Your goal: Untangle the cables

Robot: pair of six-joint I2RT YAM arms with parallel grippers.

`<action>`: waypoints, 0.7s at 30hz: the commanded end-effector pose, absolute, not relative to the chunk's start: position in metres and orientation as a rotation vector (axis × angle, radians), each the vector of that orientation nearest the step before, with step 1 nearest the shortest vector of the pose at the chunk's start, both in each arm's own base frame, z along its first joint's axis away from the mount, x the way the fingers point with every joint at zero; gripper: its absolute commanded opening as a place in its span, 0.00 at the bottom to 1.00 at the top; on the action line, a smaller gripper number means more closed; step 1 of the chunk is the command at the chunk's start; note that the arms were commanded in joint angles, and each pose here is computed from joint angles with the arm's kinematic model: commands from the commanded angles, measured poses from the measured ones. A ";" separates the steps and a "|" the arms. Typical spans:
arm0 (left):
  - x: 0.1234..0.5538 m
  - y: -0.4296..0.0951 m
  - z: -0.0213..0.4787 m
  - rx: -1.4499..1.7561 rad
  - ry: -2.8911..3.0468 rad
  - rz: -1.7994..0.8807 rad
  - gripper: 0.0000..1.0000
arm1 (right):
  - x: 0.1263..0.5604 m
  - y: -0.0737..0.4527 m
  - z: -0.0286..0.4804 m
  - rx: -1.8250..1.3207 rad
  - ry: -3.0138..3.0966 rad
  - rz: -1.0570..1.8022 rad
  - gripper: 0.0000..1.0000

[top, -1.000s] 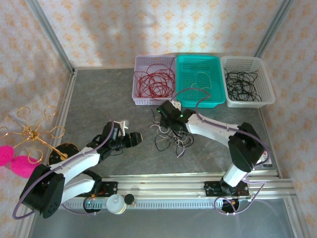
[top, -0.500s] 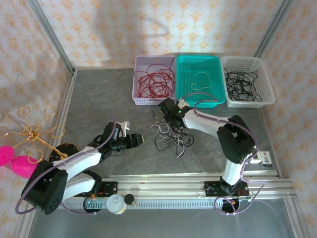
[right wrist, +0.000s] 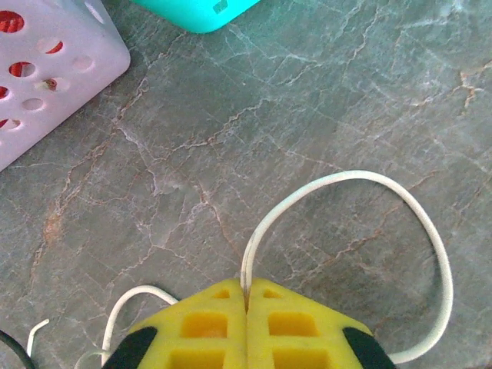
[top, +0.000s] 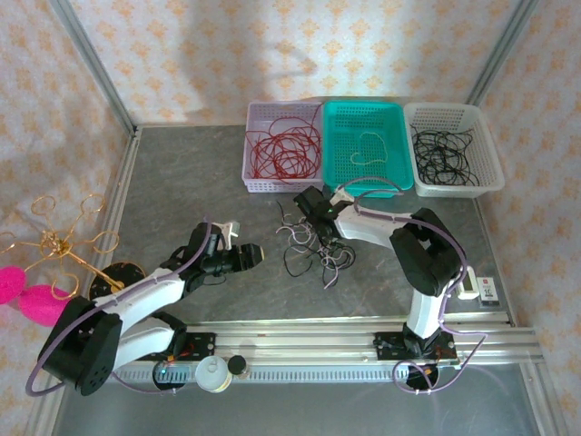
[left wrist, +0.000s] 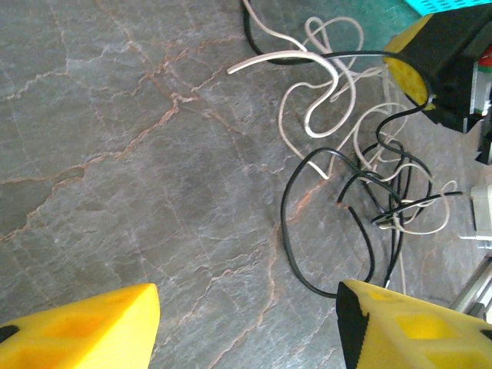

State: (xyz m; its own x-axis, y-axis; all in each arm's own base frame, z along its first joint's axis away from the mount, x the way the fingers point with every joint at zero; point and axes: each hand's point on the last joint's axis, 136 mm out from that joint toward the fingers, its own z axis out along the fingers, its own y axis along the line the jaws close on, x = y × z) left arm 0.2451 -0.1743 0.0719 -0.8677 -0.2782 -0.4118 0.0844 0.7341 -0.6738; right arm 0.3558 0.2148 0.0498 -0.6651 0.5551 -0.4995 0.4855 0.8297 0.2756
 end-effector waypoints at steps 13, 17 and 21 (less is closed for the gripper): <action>0.246 -0.176 0.164 -0.044 2.250 -1.021 0.64 | 0.326 0.217 0.183 0.288 2.331 0.398 0.00; 0.246 -0.185 0.204 0.101 2.143 -1.050 0.63 | 0.314 0.236 0.213 0.115 2.327 0.565 0.00; 0.246 -0.207 0.252 0.245 1.985 -1.183 0.66 | 0.315 0.246 0.254 0.053 2.254 0.725 0.00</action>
State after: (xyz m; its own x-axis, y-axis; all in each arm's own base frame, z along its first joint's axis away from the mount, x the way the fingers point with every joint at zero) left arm 0.2519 -0.1874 0.2129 -0.7194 -0.2652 -0.6420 0.3654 0.6416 -0.6745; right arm 0.3145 0.2330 0.2149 -0.7292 0.2877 -0.6209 -0.0418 0.8869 0.4600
